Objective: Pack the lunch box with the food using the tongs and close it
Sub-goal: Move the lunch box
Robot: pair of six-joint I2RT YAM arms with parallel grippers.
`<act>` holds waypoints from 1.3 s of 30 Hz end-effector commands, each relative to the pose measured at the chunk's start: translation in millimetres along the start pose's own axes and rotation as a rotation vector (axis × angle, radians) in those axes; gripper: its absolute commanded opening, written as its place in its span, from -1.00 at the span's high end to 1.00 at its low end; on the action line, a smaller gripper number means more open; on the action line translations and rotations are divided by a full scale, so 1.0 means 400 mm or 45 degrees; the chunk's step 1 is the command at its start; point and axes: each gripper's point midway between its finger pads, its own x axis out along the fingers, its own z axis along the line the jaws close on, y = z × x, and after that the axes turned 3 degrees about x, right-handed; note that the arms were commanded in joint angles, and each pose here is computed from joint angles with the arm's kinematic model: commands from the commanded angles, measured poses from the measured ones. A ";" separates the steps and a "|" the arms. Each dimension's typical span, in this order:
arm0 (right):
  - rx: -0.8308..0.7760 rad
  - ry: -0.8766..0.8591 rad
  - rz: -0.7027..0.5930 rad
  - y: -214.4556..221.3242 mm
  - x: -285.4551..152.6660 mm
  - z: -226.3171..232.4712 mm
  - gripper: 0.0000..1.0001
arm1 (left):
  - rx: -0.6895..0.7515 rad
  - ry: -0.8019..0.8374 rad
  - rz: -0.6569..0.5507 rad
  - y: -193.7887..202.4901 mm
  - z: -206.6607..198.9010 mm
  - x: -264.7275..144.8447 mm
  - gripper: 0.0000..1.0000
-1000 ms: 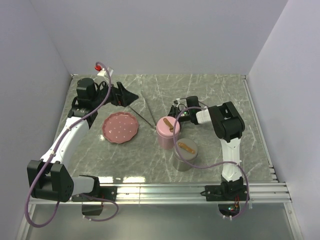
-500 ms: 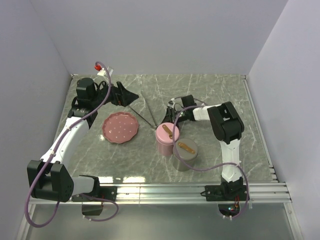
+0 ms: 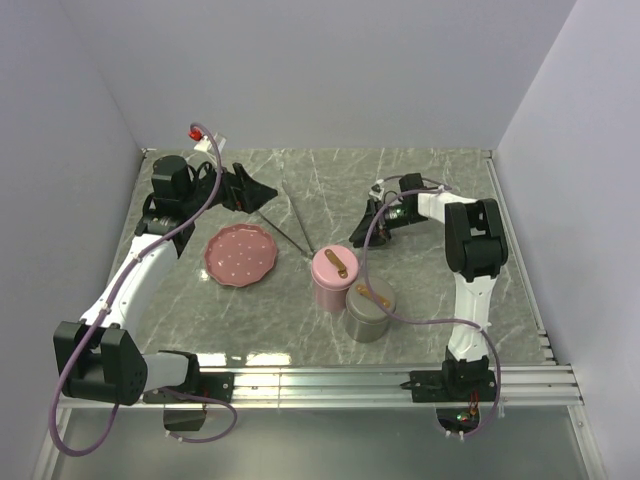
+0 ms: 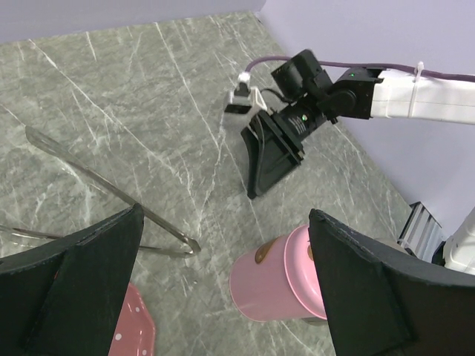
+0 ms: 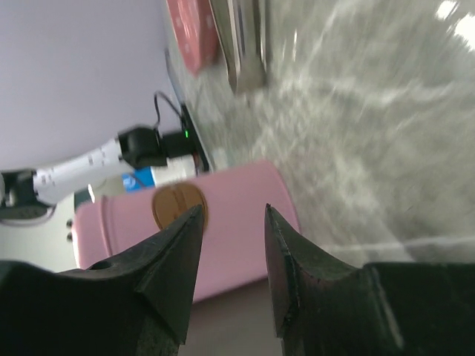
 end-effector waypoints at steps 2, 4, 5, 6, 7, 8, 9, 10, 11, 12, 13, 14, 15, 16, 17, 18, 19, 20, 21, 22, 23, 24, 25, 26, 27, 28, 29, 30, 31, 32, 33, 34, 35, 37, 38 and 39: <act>-0.021 0.005 0.152 0.100 -0.003 0.011 0.07 | 0.057 0.054 -0.068 -0.044 -0.033 -0.013 -0.97; -0.025 0.007 0.169 0.111 -0.002 0.006 0.07 | 0.058 0.056 -0.068 -0.043 -0.033 -0.012 -0.97; -0.020 0.002 0.176 0.114 0.001 0.006 0.07 | 0.057 0.056 -0.068 -0.042 -0.032 -0.011 -0.97; -0.030 -0.010 0.184 0.117 0.004 0.011 0.07 | 0.052 0.054 -0.066 -0.040 -0.031 -0.011 -0.97; -0.034 -0.016 0.200 0.120 0.011 0.020 0.08 | 0.053 0.056 -0.067 -0.041 -0.032 -0.011 -0.97; -0.041 -0.023 0.216 0.125 0.020 0.022 0.08 | 0.051 0.055 -0.064 -0.038 -0.031 -0.011 -0.97; -0.054 -0.031 0.227 0.128 0.025 0.024 0.08 | 0.054 0.055 -0.066 -0.039 -0.032 -0.012 -0.97; -0.061 -0.034 0.251 0.136 0.037 0.032 0.08 | 0.057 0.052 -0.068 -0.041 -0.032 -0.013 -0.97; -0.071 -0.037 0.262 0.140 0.043 0.034 0.08 | 0.055 0.053 -0.064 -0.038 -0.031 -0.013 -0.97; -0.091 -0.043 0.272 0.143 0.048 0.037 0.08 | 0.054 0.052 -0.061 -0.037 -0.032 -0.014 -0.97; -0.094 -0.045 0.301 0.158 0.060 0.037 0.08 | 0.058 0.048 -0.064 -0.038 -0.031 -0.014 -0.97; -0.086 -0.046 0.313 0.163 0.065 0.040 0.09 | 0.058 0.048 -0.064 -0.038 -0.031 -0.014 -0.97; -0.118 -0.052 0.329 0.168 0.072 0.042 0.09 | 0.056 0.050 -0.063 -0.038 -0.032 -0.015 -0.97; -0.099 -0.059 0.352 0.181 0.075 0.047 0.09 | 0.054 0.050 -0.062 -0.037 -0.031 -0.014 -0.97; -0.105 -0.061 0.378 0.192 0.086 0.046 0.09 | 0.056 0.050 -0.063 -0.038 -0.031 -0.014 -0.98; -0.135 -0.068 0.384 0.193 0.087 0.048 0.09 | 0.056 0.050 -0.063 -0.039 -0.032 -0.014 -0.97; -0.119 -0.069 0.404 0.204 0.090 0.051 0.09 | 0.056 0.052 -0.062 -0.037 -0.032 -0.014 -0.97; -0.134 -0.080 0.421 0.212 0.097 0.051 0.10 | 0.056 0.052 -0.062 -0.037 -0.032 -0.014 -0.97; -0.140 -0.086 0.431 0.216 0.099 0.054 0.10 | 0.056 0.054 -0.062 -0.037 -0.032 -0.014 -0.97; -0.118 -0.087 0.456 0.231 0.097 0.060 0.10 | 0.056 0.050 -0.063 -0.038 -0.031 -0.014 -0.97; -0.147 -0.100 0.478 0.243 0.104 0.057 0.10 | 0.053 0.051 -0.060 -0.036 -0.030 -0.012 -0.97; -0.156 -0.106 0.490 0.248 0.104 0.061 0.10 | 0.056 0.052 -0.062 -0.038 -0.032 -0.013 -0.97; -0.137 -0.108 0.512 0.260 0.102 0.067 0.10 | 0.055 0.053 -0.060 -0.037 -0.030 -0.012 -0.98; -0.134 -0.116 0.524 0.267 0.103 0.068 0.10 | 0.053 0.054 -0.063 -0.038 -0.031 -0.011 -0.97; -0.177 -0.128 0.541 0.275 0.109 0.070 0.10 | 0.048 0.056 -0.061 -0.036 -0.030 -0.010 -0.97; -0.156 -0.131 0.563 0.288 0.107 0.076 0.10 | 0.050 0.057 -0.065 -0.038 -0.032 -0.011 -0.97; -0.180 -0.139 0.572 0.291 0.109 0.072 0.10 | 0.045 0.055 -0.063 -0.036 -0.030 -0.010 -0.97; -0.193 -0.145 0.578 0.291 0.110 0.075 0.10 | 0.044 0.056 -0.061 -0.034 -0.030 -0.010 -0.97; -0.173 -0.147 0.601 0.303 0.112 0.080 0.10 | 0.046 0.058 -0.061 -0.036 -0.032 -0.011 -0.97; -0.195 -0.158 0.604 0.305 0.113 0.081 0.10 | 0.046 0.058 -0.060 -0.035 -0.031 -0.011 -0.97; -0.199 -0.158 0.616 0.308 0.117 0.083 0.11 | 0.045 0.055 -0.058 -0.034 -0.032 -0.013 -0.97; -0.199 -0.160 0.622 0.311 0.120 0.085 0.11 | 0.044 0.055 -0.057 -0.033 -0.032 -0.013 -0.97; -0.199 -0.162 0.629 0.314 0.125 0.085 0.11 | 0.042 0.056 -0.053 -0.032 -0.032 -0.013 -0.97; -0.202 -0.166 0.641 0.320 0.132 0.086 0.11 | 0.043 0.062 -0.048 -0.029 -0.035 -0.015 -0.96; -0.209 -0.169 0.645 0.321 0.135 0.089 0.11 | 0.043 0.071 -0.040 -0.023 -0.037 -0.015 -0.95; -0.211 -0.173 0.649 0.325 0.138 0.090 0.11 | 0.048 0.084 -0.036 -0.021 -0.043 -0.018 -0.93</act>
